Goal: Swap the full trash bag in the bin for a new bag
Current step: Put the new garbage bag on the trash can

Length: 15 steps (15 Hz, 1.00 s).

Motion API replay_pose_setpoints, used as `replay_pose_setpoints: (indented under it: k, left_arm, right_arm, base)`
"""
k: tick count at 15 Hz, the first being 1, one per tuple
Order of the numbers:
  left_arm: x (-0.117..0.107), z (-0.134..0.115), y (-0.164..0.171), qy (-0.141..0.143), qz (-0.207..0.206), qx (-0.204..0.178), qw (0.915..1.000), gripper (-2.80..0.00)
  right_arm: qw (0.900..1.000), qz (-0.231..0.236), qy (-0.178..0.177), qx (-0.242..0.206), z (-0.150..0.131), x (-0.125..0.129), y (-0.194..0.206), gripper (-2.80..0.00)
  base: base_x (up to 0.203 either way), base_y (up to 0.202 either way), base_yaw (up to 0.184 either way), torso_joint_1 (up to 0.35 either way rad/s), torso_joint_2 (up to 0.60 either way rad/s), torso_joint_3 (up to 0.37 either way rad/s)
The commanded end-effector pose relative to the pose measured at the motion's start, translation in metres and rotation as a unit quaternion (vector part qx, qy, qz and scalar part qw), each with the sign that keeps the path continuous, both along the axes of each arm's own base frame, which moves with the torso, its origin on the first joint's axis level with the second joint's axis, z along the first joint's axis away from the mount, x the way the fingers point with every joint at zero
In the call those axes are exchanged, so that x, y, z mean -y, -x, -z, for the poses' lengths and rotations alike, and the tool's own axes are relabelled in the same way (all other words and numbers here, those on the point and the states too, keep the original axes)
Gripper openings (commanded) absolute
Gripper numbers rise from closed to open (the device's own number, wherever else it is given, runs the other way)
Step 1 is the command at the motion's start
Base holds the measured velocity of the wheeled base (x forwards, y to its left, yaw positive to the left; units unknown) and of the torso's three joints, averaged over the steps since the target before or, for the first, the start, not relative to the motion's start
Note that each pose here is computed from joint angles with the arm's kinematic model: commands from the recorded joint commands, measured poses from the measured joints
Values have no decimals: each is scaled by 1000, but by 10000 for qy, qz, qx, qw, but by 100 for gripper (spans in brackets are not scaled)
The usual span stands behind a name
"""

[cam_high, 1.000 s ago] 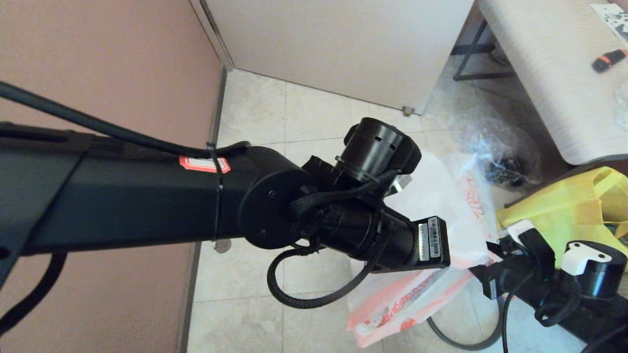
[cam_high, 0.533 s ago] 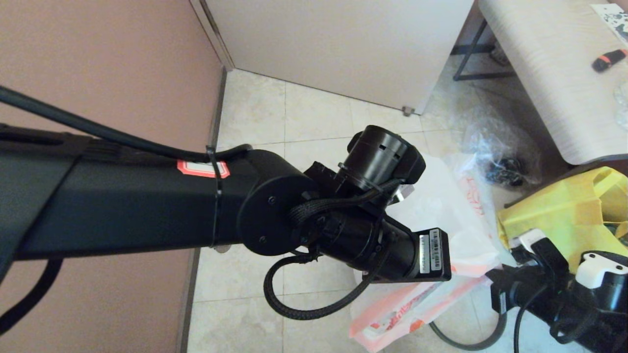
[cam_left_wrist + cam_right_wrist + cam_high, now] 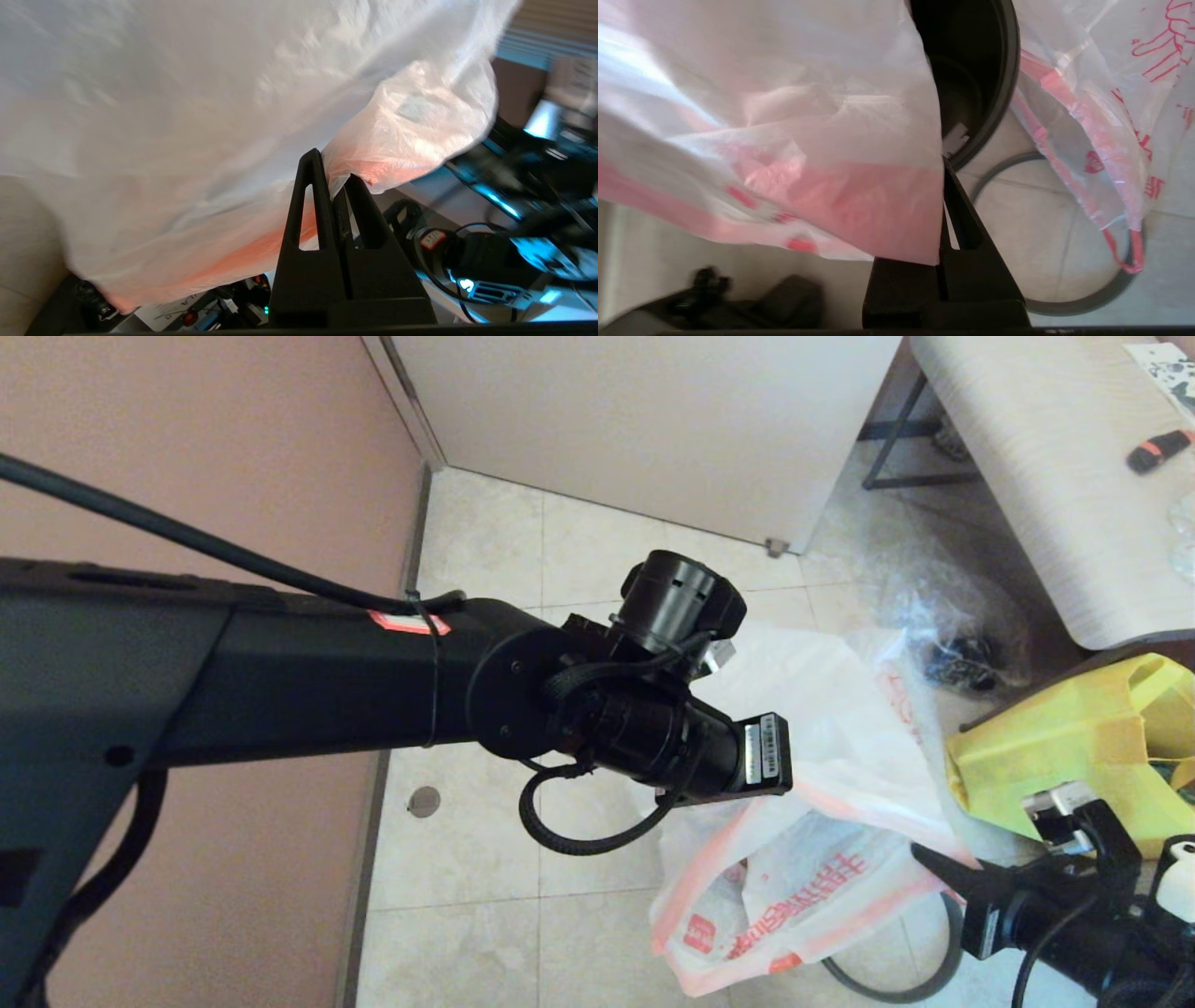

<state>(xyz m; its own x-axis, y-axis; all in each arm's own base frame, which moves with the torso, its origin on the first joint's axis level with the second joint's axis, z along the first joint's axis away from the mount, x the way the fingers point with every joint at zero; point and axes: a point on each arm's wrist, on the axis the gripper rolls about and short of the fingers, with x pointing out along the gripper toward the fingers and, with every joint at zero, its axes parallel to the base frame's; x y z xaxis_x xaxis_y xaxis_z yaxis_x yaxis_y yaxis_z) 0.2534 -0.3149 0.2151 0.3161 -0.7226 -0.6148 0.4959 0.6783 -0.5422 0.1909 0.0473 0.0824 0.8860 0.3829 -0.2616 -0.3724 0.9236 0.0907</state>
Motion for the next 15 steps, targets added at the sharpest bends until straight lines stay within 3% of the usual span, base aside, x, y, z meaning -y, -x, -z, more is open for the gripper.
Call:
replay_pose_setpoints:
  k: [1,3,5,8,9,12,15]
  left_arm:
    - [-1,0,-2,-6,-61,11,10000,-280]
    - [5,10,-9,-169,-258,91,9995,-280]
    - [10,22,-24,-285,-601,300,9973,-280]
    - [13,18,-33,-295,-841,913,9918,-280]
    - [14,15,-27,-263,-828,976,9914,0]
    - [14,8,-4,-193,-652,1048,9922,0]
    - [-11,-7,17,-160,-613,1036,9926,0]
  right_arm:
    - [9993,-35,-145,357,-20,2,13,-280]
    - [9995,-101,-267,98,-26,3,17,-280]
    - [9986,-13,-511,164,-33,5,11,-280]
    - [9974,-94,-692,202,-37,3,14,-280]
    - [9973,-179,-684,177,-36,0,15,-280]
    - [9977,-163,-656,91,-34,0,14,-280]
    - [9981,-38,-610,-16,-29,4,12,-280]
  base:
    - [0,0,0,0,0,0]
    - [0,0,0,0,0,0]
    - [0,0,0,0,0,0]
    - [0,0,0,0,0,0]
    - [0,0,0,0,0,0]
    - [0,0,0,0,0,0]
    - [0,0,0,0,0,0]
